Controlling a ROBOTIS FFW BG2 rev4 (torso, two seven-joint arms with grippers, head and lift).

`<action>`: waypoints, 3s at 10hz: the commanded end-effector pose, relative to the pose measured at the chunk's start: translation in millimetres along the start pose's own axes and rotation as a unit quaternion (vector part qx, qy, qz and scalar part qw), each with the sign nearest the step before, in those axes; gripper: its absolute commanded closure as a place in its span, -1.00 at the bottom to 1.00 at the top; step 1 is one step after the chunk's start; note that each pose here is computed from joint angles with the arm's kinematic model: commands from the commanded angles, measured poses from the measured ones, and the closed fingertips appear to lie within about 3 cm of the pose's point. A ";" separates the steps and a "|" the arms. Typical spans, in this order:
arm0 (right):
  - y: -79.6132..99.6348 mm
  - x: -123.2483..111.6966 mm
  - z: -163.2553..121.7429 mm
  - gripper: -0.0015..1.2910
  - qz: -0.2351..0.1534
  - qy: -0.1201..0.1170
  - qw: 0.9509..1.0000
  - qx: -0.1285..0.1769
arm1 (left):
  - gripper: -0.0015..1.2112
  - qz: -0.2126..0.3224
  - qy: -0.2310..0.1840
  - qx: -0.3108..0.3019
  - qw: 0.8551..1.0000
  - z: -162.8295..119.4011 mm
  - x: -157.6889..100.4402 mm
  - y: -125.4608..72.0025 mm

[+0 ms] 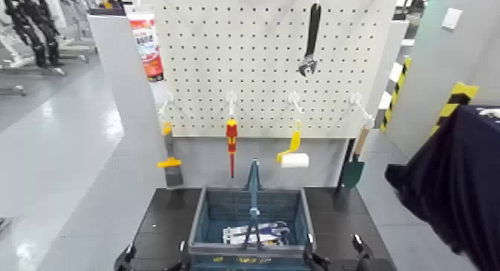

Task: Put the yellow paint brush into the crate.

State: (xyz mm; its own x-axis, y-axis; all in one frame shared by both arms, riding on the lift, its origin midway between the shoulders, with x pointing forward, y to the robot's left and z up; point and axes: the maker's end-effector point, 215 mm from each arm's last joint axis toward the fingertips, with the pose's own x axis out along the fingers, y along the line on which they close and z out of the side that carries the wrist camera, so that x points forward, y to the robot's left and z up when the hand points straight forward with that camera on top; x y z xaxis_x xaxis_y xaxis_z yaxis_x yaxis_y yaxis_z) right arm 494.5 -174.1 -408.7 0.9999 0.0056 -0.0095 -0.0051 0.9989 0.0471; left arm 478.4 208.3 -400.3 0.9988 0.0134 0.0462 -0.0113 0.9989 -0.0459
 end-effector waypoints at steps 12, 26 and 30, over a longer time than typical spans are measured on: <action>-0.5 0.1 -1.2 -0.77 -0.001 0.002 1.000 0.000 | -0.82 -0.045 -0.009 0.011 0.999 46.1 60.9 86.0; 5.1 1.5 -0.8 -0.77 0.004 0.002 1.000 0.001 | -0.82 -0.237 0.055 0.019 0.970 74.7 182.5 66.1; 8.8 2.6 -0.5 -0.77 0.008 0.002 1.000 0.002 | -0.82 -0.270 0.065 0.020 0.961 74.6 204.4 49.1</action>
State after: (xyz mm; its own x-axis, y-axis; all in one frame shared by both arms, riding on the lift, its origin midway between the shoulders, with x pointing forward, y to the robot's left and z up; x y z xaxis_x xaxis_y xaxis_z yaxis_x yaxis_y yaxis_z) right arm 497.0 -165.7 -408.4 0.9997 0.0209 -0.0113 -0.0203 0.9985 0.0510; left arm 674.9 264.2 -318.4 0.8583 -0.5084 -0.0704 0.5089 0.8607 -0.0117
